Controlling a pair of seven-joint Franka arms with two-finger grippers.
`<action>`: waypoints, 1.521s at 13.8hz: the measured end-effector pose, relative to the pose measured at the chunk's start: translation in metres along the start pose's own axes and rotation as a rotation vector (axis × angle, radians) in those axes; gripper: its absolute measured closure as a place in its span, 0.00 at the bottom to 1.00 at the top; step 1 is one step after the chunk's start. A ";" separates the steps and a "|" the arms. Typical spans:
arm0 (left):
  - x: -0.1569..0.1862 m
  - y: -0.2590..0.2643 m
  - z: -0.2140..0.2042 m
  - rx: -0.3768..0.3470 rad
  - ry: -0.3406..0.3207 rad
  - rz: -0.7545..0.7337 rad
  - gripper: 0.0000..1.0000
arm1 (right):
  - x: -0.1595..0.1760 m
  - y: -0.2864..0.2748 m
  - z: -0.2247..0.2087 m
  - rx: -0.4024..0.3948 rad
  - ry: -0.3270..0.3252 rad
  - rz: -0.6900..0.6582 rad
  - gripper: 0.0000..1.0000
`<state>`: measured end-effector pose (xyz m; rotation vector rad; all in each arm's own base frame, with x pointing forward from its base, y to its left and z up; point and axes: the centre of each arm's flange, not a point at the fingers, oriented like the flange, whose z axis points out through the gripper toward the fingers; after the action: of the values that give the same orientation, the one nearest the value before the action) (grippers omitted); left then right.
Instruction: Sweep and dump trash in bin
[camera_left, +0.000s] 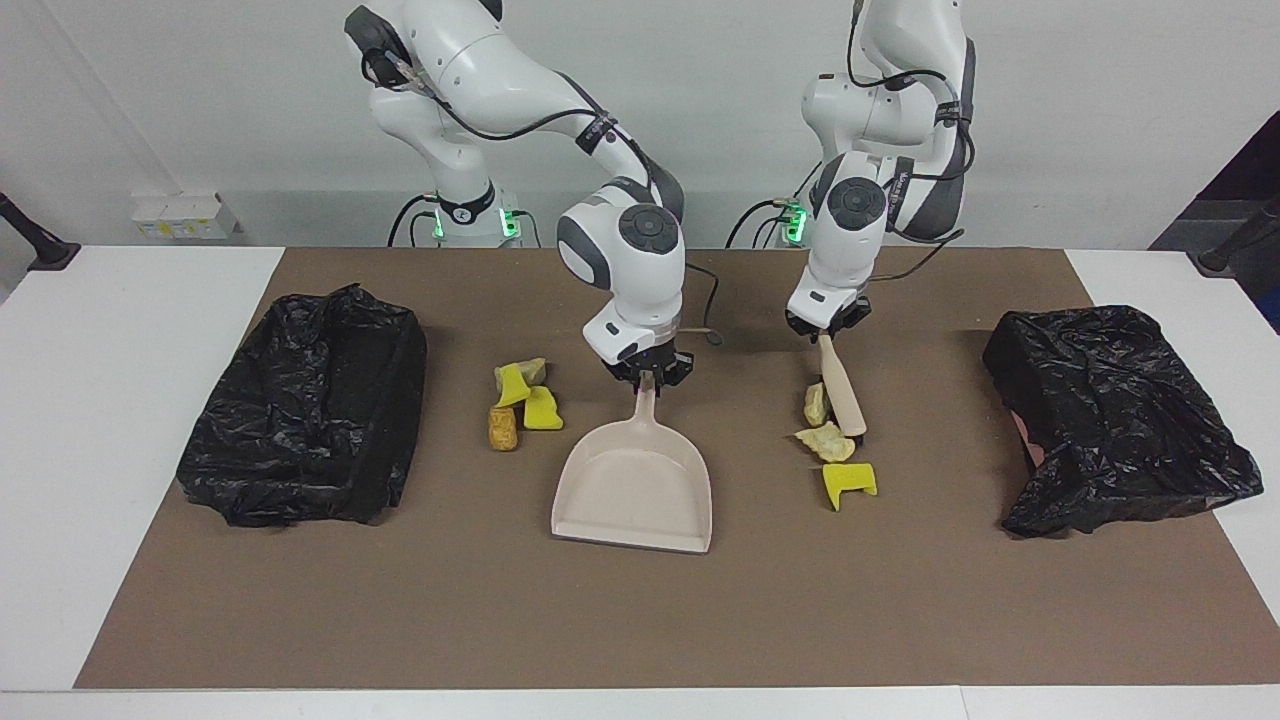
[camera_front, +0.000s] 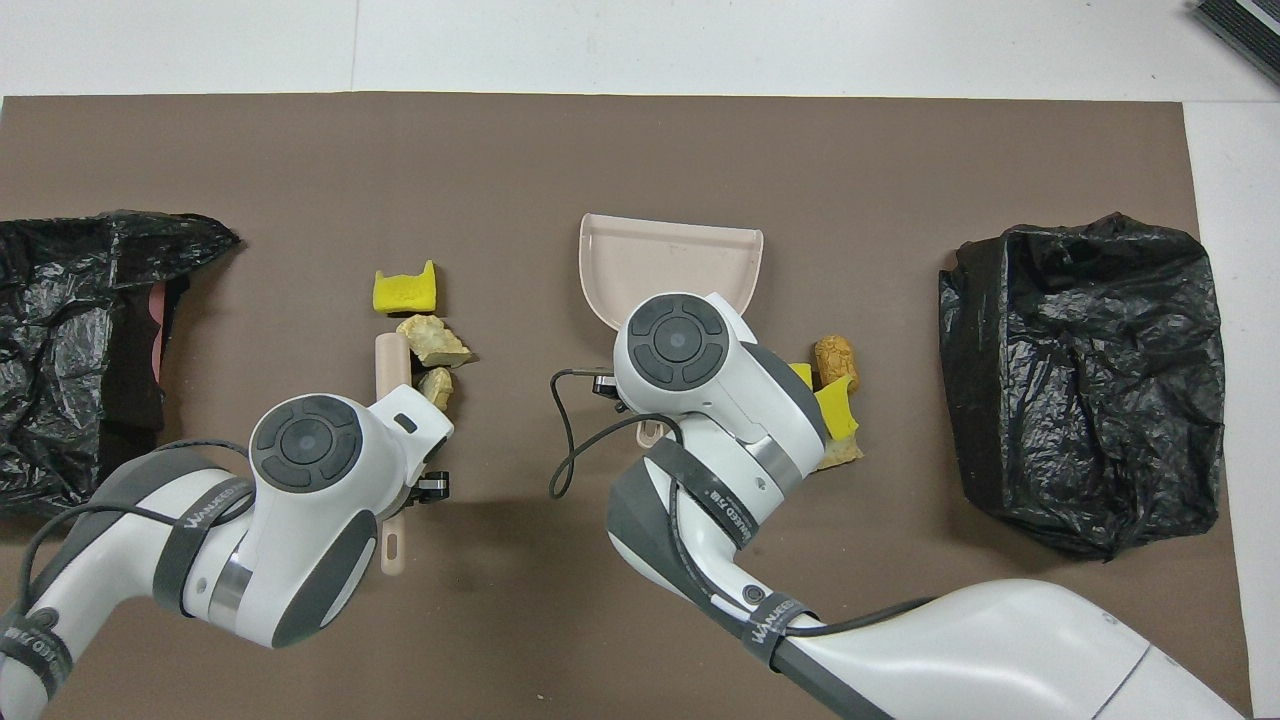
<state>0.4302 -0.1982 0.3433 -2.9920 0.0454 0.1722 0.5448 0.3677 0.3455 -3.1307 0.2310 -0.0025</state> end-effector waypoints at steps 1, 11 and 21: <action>0.001 0.004 -0.005 -0.002 0.009 0.027 0.74 | 0.001 0.003 -0.005 -0.005 -0.001 -0.024 0.69; 0.067 -0.070 -0.053 -0.001 0.083 0.267 0.74 | -0.026 0.054 -0.062 -0.049 -0.221 -1.068 0.69; 0.172 -0.119 -0.027 0.128 0.137 0.451 0.74 | -0.050 0.025 -0.008 -0.067 -0.110 -1.147 0.69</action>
<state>0.6084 -0.0885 0.3669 -2.8129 0.7170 0.0093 0.4920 0.3506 0.3537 -2.8002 -1.5317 0.1698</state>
